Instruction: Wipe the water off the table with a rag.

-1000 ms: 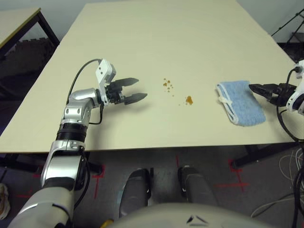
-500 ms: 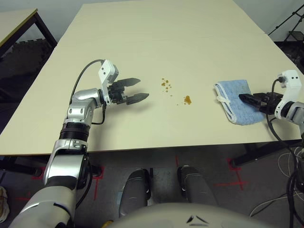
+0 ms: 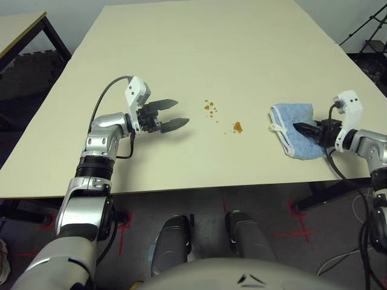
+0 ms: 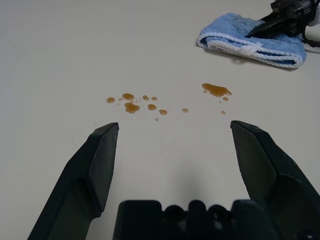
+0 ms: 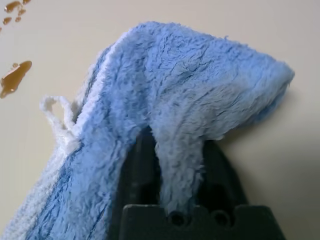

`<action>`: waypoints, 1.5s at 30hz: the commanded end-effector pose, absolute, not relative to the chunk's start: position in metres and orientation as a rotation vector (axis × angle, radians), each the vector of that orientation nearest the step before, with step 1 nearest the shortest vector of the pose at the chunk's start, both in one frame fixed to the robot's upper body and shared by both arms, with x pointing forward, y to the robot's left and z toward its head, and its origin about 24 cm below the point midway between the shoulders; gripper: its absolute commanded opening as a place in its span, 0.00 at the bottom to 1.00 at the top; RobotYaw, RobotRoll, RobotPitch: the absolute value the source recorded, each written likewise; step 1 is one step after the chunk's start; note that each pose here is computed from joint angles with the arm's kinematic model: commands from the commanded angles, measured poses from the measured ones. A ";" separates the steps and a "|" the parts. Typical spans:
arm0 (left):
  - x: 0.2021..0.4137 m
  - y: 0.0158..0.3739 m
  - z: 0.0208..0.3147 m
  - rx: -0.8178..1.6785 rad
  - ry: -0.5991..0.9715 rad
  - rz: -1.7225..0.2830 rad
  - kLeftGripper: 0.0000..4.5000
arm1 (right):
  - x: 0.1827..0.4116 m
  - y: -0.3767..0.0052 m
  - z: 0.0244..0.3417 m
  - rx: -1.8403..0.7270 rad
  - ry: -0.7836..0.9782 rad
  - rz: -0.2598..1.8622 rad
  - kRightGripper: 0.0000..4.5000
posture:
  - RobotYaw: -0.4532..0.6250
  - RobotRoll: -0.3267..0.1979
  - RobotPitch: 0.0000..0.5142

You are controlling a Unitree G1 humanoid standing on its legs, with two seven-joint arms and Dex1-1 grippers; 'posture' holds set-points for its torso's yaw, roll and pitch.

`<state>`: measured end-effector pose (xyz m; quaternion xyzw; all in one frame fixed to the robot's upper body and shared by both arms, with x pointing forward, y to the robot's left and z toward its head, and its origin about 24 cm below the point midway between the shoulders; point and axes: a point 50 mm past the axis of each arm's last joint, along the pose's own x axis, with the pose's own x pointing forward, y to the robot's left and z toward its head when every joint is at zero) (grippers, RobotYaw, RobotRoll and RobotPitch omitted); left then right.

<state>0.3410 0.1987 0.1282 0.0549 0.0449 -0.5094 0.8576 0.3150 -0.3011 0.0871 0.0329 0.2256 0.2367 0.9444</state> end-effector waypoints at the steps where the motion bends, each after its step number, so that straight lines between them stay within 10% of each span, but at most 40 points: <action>1: 0.344 0.202 0.133 0.141 0.090 -1.054 1.00 | 0.318 -0.302 0.080 0.053 0.467 0.421 0.04 | 0.27 0.62 0.20; 20: 0.347 0.211 0.136 0.150 0.081 -1.020 1.00 | 0.338 -0.240 0.082 0.137 0.378 0.393 0.01 | 0.27 0.62 0.18; 45: 0.347 0.212 0.136 0.154 0.091 -1.022 1.00 | 0.298 -0.152 0.076 0.241 0.530 0.733 0.01 | 0.27 0.62 0.21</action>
